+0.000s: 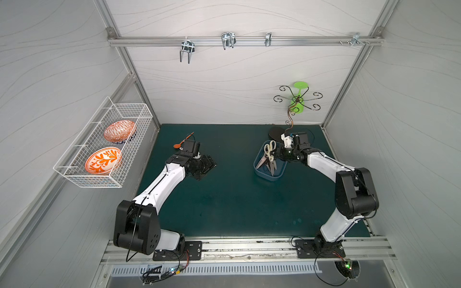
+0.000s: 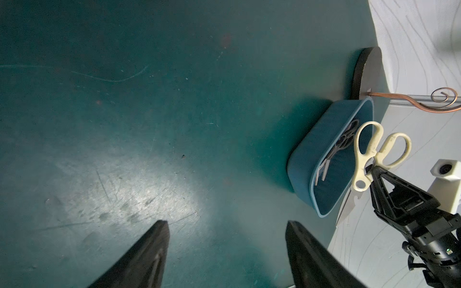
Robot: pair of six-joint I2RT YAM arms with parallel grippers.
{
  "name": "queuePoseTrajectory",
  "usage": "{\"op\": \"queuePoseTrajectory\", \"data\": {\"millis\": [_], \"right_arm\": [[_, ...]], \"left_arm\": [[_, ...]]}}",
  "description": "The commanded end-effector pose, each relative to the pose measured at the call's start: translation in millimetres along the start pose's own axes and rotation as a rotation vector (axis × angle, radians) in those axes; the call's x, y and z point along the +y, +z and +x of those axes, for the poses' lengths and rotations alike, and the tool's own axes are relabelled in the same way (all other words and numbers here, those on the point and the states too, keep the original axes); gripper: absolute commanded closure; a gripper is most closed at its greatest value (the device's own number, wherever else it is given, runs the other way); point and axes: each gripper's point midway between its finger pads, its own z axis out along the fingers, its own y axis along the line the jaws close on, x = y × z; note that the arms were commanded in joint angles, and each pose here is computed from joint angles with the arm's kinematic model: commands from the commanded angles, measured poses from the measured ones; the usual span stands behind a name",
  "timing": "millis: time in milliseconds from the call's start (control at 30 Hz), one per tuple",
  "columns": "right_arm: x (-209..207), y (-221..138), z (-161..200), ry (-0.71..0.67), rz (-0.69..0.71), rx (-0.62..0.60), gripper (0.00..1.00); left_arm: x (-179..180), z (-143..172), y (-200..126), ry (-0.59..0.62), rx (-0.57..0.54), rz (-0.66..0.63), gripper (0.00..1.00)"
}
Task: Put the scissors into the storage box
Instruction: Place the scissors in the storage box.
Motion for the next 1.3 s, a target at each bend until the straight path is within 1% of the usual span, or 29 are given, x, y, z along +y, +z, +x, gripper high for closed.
{"op": "queuePoseTrajectory", "data": {"millis": [0,133,167,267,333,400,467,567,633,700,800,900,967,1033,1133,1267], "right_arm": [[-20,11,4,0.022,0.046,-0.001,1.0],[-26,22,10,0.028,0.035,0.027,1.0],[-29,24,12,0.031,0.035,0.031,0.98],[-38,26,18,0.04,0.048,0.045,0.78],[-44,23,18,0.042,0.076,0.039,0.67],[-51,20,18,0.048,0.105,0.038,0.6],[-51,17,16,0.039,0.108,0.038,0.56],[-46,9,10,0.002,0.119,0.027,0.55],[-42,-3,1,-0.031,0.139,0.001,0.53],[-38,-16,-7,-0.064,0.163,-0.027,0.48],[-38,-37,-20,-0.098,0.207,-0.059,0.46],[-29,-49,-23,-0.108,0.142,-0.058,0.47],[-16,-46,-13,-0.102,0.066,-0.007,0.48],[-10,-40,4,-0.066,0.007,0.056,0.48],[2,-34,25,-0.038,-0.06,0.102,0.5],[30,-22,52,-0.029,-0.17,0.178,0.5]], "left_arm": [[9,-2,-4,0.042,-0.021,-0.035,0.22],[16,-17,-9,0.05,-0.077,-0.06,0.22],[18,-23,-11,0.04,-0.088,-0.062,0.22],[25,-36,-13,-0.018,-0.096,-0.037,0.22],[30,-42,-14,-0.032,-0.101,-0.029,0.21],[32,-49,-15,-0.025,-0.109,-0.031,0.21],[33,-57,-18,0.0,-0.13,-0.038,0.21],[32,-70,-23,0.049,-0.186,-0.046,0.21],[35,-81,-27,0.095,-0.249,-0.069,0.21],[39,-91,-31,0.137,-0.303,-0.107,0.2],[48,-105,-33,0.196,-0.359,-0.18,0.2],[53,-109,-30,0.179,-0.365,-0.187,0.2],[54,-109,-28,0.162,-0.361,-0.18,0.21],[56,-108,-25,0.147,-0.359,-0.179,0.21],[58,-106,-24,0.139,-0.365,-0.177,0.21],[63,-103,-26,0.131,-0.375,-0.184,0.21]]}}
